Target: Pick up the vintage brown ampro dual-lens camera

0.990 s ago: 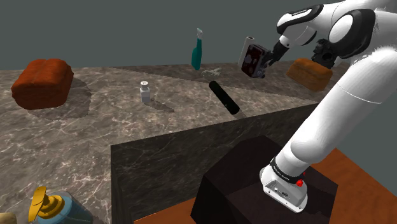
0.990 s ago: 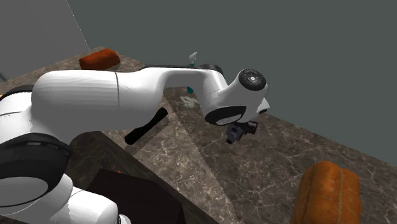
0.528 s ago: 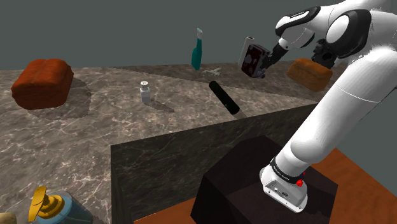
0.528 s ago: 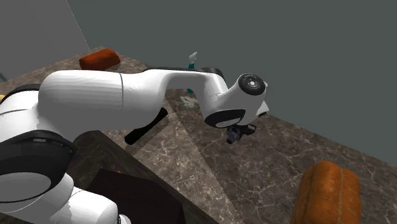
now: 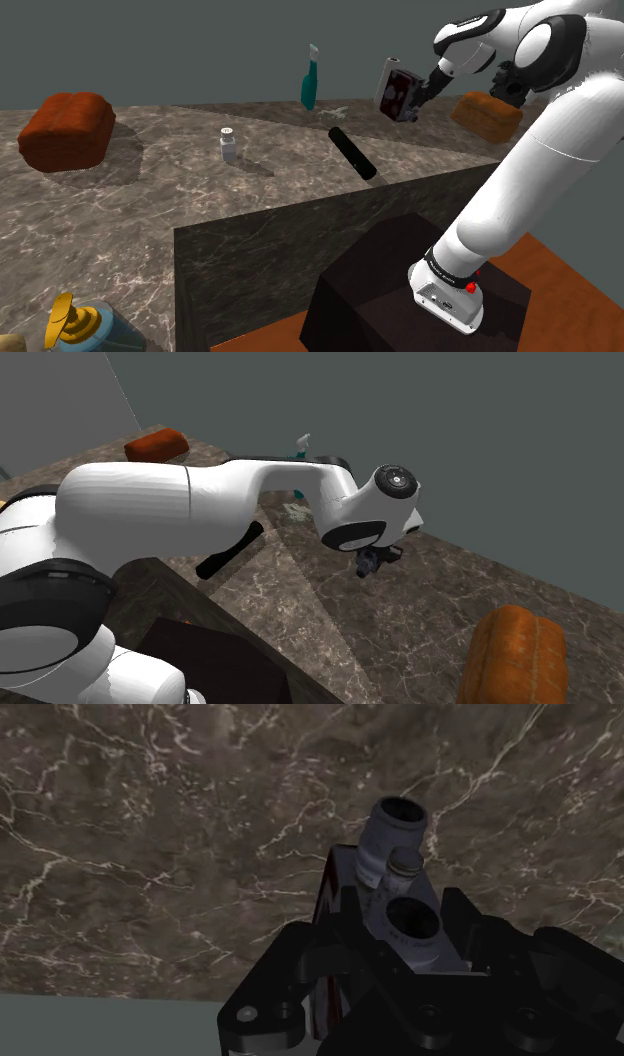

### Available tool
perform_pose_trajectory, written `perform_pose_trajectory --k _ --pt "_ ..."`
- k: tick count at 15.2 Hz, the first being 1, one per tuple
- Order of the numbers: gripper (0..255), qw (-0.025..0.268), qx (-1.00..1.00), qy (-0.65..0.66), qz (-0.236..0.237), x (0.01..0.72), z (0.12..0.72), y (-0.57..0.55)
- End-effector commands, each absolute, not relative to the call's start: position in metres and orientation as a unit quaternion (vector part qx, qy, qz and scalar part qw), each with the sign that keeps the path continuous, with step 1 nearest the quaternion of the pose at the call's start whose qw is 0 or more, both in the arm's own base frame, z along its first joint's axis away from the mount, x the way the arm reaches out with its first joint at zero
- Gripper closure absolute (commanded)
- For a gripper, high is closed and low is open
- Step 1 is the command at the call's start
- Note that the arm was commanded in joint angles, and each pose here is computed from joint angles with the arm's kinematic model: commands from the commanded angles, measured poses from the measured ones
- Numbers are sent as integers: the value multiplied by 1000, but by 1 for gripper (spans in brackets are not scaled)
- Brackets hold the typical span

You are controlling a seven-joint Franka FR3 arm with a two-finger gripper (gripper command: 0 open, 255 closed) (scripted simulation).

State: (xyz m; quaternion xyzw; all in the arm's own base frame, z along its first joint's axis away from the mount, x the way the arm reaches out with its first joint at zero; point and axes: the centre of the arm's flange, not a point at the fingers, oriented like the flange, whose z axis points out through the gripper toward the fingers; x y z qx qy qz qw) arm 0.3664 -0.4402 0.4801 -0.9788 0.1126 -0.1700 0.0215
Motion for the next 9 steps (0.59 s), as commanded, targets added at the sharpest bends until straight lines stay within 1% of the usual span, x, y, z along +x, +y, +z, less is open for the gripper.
perform_pose_trajectory --k 1,9 --pt "255 21 -979 112 -170 366 490 -440" --pt "255 21 -979 112 -170 366 532 -440"
